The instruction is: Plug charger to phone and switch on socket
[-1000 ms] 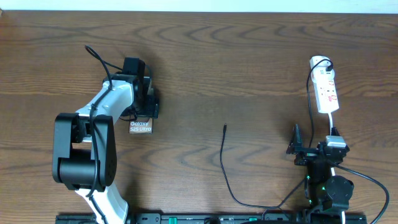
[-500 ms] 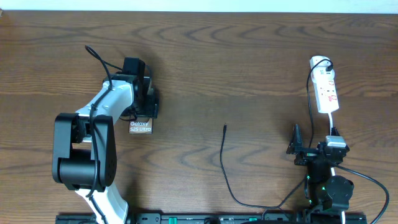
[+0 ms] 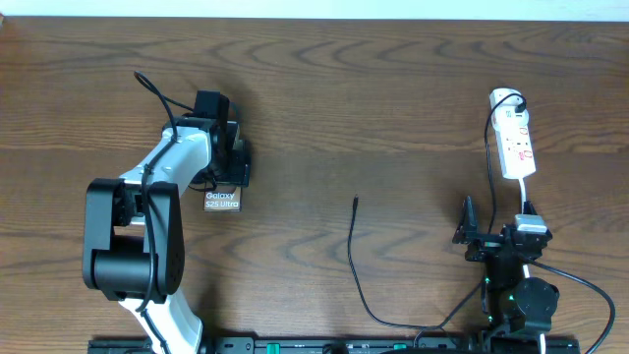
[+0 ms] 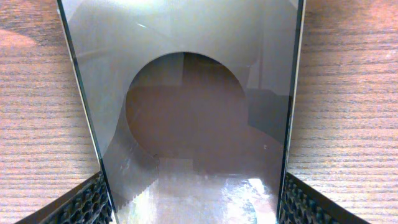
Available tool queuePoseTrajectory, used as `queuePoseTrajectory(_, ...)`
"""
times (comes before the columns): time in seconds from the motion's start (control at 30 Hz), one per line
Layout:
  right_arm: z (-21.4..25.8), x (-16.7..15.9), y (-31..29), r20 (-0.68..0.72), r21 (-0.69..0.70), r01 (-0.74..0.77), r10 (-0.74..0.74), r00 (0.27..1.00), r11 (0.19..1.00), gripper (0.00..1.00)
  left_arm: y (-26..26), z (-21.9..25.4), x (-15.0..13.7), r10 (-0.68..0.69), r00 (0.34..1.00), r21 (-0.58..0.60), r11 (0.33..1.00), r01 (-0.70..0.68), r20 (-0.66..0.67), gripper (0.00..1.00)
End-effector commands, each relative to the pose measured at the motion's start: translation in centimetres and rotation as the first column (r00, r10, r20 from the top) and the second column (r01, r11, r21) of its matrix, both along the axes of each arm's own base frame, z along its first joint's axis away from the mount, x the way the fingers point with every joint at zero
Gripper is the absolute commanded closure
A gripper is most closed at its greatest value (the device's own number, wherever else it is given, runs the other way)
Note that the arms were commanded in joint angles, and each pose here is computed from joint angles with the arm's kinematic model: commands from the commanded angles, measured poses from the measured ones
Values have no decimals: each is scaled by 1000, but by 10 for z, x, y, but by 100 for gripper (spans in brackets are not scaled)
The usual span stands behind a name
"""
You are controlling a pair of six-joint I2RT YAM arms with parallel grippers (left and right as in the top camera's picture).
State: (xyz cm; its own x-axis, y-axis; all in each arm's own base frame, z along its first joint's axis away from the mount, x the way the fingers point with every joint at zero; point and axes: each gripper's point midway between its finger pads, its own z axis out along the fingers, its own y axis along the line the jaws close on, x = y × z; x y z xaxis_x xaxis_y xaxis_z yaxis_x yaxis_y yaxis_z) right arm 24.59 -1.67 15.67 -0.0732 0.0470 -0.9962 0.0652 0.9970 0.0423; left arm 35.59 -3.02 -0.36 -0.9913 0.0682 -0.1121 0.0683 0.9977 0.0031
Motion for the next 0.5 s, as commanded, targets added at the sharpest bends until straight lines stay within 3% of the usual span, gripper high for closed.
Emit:
queuePoseTrajectory(0.0,0,0,-2,-1,-9,10,-10,1000,1000,1,9,-20,-22,12,996,43,999,-8,-87,25)
queuePoseTrajectory(0.47,0,0,-2,-1,-9,10,-10,1000,1000,1,9,-20,-22,12,996,43,999,-9,-87,30)
